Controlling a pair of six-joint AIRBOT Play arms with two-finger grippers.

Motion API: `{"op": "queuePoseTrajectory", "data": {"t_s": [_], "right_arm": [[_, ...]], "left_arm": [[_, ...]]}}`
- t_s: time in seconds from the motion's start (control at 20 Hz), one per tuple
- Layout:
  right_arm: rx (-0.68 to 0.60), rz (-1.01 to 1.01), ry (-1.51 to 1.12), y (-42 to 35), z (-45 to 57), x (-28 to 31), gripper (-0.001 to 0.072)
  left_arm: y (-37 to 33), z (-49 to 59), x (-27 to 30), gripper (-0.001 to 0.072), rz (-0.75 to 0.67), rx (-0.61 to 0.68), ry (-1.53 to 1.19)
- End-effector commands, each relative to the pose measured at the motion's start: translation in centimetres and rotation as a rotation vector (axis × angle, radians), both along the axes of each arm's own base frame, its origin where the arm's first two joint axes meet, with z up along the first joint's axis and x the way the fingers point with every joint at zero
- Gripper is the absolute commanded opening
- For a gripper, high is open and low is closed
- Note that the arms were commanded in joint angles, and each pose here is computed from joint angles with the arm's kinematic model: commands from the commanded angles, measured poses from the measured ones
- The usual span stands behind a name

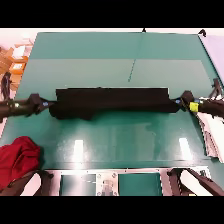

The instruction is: Fold the shirts.

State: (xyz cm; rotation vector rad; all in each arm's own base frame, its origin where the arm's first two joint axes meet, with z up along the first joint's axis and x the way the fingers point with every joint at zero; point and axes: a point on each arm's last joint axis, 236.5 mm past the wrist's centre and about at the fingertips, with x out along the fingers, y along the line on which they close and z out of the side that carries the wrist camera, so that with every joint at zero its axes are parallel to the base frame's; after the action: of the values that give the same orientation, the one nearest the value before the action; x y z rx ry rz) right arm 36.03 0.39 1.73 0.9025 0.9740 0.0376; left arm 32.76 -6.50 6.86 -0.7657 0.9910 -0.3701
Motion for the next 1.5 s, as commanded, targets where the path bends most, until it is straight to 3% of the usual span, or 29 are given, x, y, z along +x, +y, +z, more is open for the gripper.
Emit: {"op": "queuePoseTrajectory", "data": {"t_s": [0.0, 0.2, 0.25, 0.3, 0.35, 0.4, 0.55, 0.6, 0.65, 0.75, 0.8, 0.85, 0.9, 1.15, 1.2, 1.3, 1.35, 1.4, 1.45], "right_arm": [[0.017, 0.007, 0.010, 0.6, -1.8, 5.7, 0.0016], [0.040, -0.021, 0.076, -0.1, -6.5, 10.7, 0.0017], [0.055, -0.038, 0.080, -0.4, -7.3, 12.0, 0.0034], [0.062, -0.047, 0.076, -0.9, -7.7, 13.2, 0.0199], [0.056, -0.039, 0.061, -1.5, -7.6, 14.3, 0.0401], [0.047, -0.006, 0.034, -2.2, -6.6, 15.0, 0.0462], [-0.042, 0.134, 0.013, -6.2, -3.5, 13.7, 0.0472], [-0.070, 0.166, 0.065, -7.9, -3.8, 12.0, 0.0510], [-0.078, 0.187, 0.122, -9.3, -4.7, 10.1, 0.0543], [-0.041, 0.250, 0.200, -9.9, -6.9, 7.1, 0.0543], [-0.011, 0.283, 0.231, -9.4, -8.1, 6.0, 0.0543], [0.016, 0.323, 0.255, -8.7, -9.3, 5.3, 0.0543], [0.041, 0.346, 0.280, -8.1, -10.2, 4.9, 0.0543], [0.095, 0.446, 0.331, -4.0, -13.5, 4.8, 0.0542], [0.100, 0.476, 0.321, -2.9, -13.7, 5.0, 0.0511], [0.106, 0.510, 0.311, -1.3, -13.8, 5.6, 0.0302], [0.100, 0.520, 0.305, -1.0, -13.6, 5.8, 0.0138], [0.092, 0.526, 0.291, -1.0, -13.2, 6.2, 0.0017], [0.089, 0.535, 0.280, -1.1, -12.5, 6.5, 0.0016]], "left_arm": [[-0.3, -2.1, 5.9, 0.0018, -0.015, -0.009, -0.008], [-1.7, -7.6, 12.7, 0.0020, -0.042, 0.014, 0.045], [-1.5, -8.6, 14.0, 0.0117, -0.039, 0.006, 0.059], [-1.3, -9.0, 15.1, 0.0470, -0.028, -0.001, 0.059], [-1.0, -8.7, 16.3, 0.0684, -0.012, -0.007, 0.041], [-0.5, -7.6, 17.2, 0.0651, -0.004, -0.004, 0.010], [0.6, -3.1, 17.8, 0.0652, -0.059, -0.009, -0.055], [0.7, -1.8, 17.3, 0.0651, -0.097, -0.022, -0.059], [0.7, -1.0, 16.7, 0.0651, -0.130, -0.034, -0.056], [0.2, -0.4, 15.6, 0.0650, -0.184, -0.054, -0.038], [-0.2, -0.4, 15.2, 0.0597, -0.202, -0.060, -0.028], [-0.4, -0.3, 14.9, 0.0237, -0.217, -0.070, -0.022], [-0.6, -0.2, 14.7, 0.0031, -0.225, -0.078, -0.019], [-1.5, -0.3, 14.4, 0.0019, -0.233, -0.088, 0.005], [-2.4, -0.4, 14.3, 0.0019, -0.252, -0.084, 0.005], [-5.0, -0.8, 14.0, 0.0018, -0.301, -0.057, 0.001], [-6.6, -1.0, 13.9, 0.0019, -0.329, -0.037, -0.004], [-8.4, -1.4, 13.8, 0.0019, -0.358, -0.008, -0.014], [-10.3, -1.8, 13.7, 0.0019, -0.384, 0.020, -0.029]]}}
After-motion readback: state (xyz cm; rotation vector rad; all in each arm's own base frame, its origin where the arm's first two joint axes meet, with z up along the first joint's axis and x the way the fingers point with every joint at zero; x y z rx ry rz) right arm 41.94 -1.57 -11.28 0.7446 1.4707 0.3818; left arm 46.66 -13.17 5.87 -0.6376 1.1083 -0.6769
